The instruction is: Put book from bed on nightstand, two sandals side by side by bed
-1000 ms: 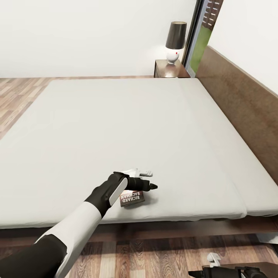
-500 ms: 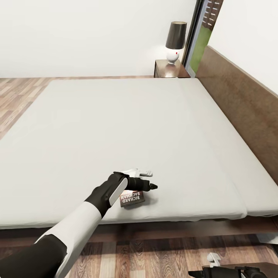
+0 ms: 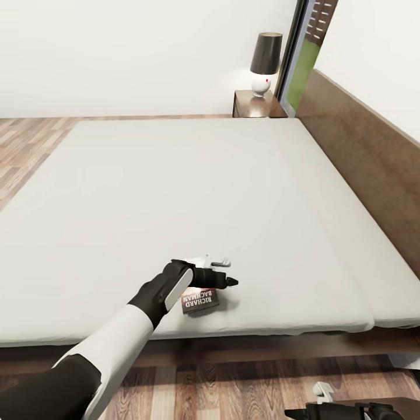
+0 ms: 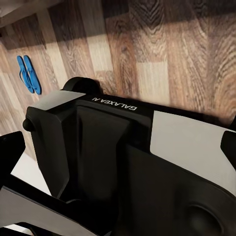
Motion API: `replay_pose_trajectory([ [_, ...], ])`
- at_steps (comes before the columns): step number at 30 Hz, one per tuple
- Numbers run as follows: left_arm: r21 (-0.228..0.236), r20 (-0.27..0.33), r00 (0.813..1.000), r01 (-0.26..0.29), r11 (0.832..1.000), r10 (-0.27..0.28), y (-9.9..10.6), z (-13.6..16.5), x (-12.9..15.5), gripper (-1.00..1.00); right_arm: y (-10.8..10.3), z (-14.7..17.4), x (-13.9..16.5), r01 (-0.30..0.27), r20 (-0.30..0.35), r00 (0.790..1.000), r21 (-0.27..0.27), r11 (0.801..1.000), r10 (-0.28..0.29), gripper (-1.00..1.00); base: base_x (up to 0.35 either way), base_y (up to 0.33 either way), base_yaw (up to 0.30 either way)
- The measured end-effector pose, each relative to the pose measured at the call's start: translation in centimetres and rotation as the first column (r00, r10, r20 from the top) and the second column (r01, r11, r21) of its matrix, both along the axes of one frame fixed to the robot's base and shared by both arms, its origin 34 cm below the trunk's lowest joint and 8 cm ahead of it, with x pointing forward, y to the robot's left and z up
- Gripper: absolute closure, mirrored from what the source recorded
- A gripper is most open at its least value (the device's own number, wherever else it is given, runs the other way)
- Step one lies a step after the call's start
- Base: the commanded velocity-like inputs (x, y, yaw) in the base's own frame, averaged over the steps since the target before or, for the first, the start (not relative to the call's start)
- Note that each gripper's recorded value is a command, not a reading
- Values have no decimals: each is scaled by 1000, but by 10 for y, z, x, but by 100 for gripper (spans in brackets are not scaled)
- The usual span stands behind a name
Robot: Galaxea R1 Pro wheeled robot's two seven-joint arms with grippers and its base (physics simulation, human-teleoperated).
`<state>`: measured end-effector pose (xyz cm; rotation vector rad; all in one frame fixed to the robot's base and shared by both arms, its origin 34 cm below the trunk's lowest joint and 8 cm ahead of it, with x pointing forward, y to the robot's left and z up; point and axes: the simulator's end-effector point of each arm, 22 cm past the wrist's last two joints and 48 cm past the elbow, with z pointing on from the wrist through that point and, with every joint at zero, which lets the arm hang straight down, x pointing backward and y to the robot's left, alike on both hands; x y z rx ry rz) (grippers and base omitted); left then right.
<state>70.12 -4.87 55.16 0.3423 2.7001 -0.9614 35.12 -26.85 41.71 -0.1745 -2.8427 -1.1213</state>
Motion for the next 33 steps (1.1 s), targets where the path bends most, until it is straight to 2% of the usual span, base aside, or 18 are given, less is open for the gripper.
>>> replay_pose_trajectory([
  [8, -2, -2, 1000, -1, 1000, 1, 0, 0, 0, -100, 0, 0, 0, 0, 1, 1000, 0, 1000, 0, -100, 173, 123, 0],
  [33, -3, -2, 1000, -1, 1000, 1, 0, 0, 0, -100, 0, 0, 0, 0, 0, 1000, 1, 1000, 0, -100, 15, 3, 0],
])
